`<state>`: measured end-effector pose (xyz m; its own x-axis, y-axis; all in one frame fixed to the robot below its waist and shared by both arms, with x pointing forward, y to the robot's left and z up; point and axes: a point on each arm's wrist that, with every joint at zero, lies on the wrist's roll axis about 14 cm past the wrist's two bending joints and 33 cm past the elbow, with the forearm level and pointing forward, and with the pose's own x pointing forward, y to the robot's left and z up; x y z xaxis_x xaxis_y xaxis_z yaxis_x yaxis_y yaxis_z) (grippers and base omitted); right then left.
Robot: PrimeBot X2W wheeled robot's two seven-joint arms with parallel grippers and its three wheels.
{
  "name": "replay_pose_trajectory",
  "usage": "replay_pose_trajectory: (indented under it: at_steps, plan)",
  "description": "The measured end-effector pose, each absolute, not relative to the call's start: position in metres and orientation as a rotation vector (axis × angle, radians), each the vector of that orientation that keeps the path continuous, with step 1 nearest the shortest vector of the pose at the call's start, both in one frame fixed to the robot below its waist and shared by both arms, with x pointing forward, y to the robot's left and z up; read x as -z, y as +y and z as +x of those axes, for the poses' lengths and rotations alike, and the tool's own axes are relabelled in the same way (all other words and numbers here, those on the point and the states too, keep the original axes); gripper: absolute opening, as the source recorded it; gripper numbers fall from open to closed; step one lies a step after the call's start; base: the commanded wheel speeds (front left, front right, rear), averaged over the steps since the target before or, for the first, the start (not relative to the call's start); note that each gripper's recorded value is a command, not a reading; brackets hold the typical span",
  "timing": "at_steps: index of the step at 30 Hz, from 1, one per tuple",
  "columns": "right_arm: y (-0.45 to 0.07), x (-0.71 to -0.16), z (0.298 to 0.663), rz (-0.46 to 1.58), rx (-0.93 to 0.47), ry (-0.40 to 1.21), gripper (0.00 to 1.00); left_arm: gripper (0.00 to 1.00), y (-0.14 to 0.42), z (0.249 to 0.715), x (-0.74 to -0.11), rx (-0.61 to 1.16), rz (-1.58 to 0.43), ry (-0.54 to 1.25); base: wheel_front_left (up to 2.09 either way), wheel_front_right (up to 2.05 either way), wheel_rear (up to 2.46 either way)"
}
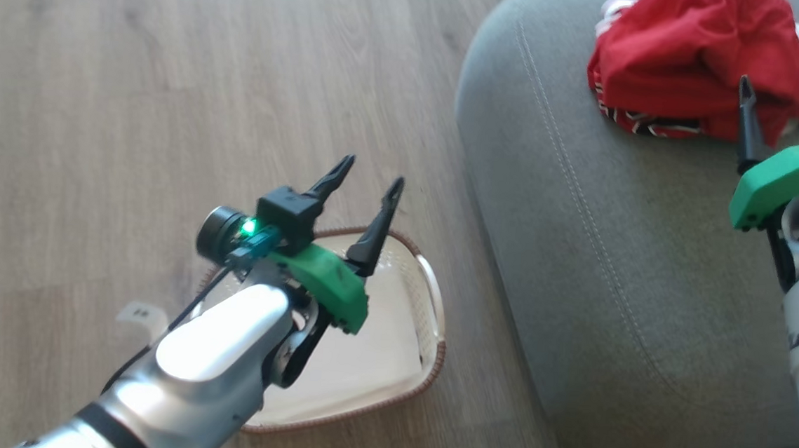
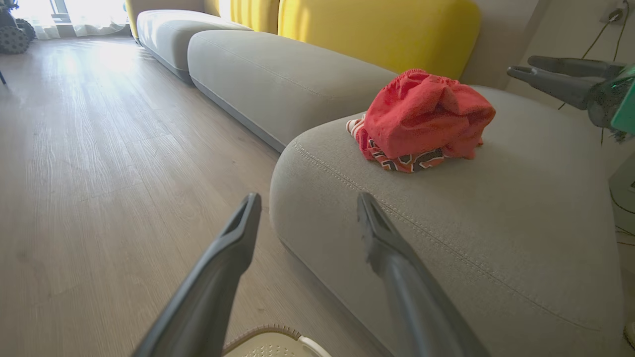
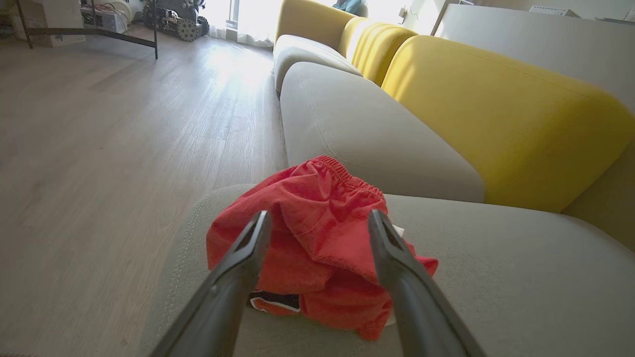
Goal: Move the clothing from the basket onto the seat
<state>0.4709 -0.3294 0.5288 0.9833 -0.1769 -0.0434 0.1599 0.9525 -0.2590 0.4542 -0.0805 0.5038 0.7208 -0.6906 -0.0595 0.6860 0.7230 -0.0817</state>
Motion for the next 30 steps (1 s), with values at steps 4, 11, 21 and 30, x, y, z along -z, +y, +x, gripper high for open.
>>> replay_pose_trajectory:
  at_steps: [4, 11, 21, 30]
  plan:
    - [-0.305, -0.532, 0.472, -0.220, 0.124, 0.040, 1.00, 1.00, -0.046, 0.454, -0.504, 0.655, -0.065, 0.095, 0.00, 0.00, 0.00]
    - [-0.246, -0.543, 0.476, -0.151, 0.009, -0.029, 1.00, 1.00, 0.024, 0.440, -0.501, 0.456, -0.061, 0.095, 0.00, 0.00, 0.00]
    - [-0.167, -0.525, 0.443, -0.036, -0.143, -0.039, 1.00, 1.00, 0.116, 0.396, -0.487, 0.202, -0.066, 0.110, 0.00, 0.00, 0.00]
    - [-0.142, -0.517, 0.413, 0.014, -0.182, -0.042, 1.00, 1.00, 0.170, 0.361, -0.484, 0.032, -0.086, 0.100, 0.00, 0.00, 0.00]
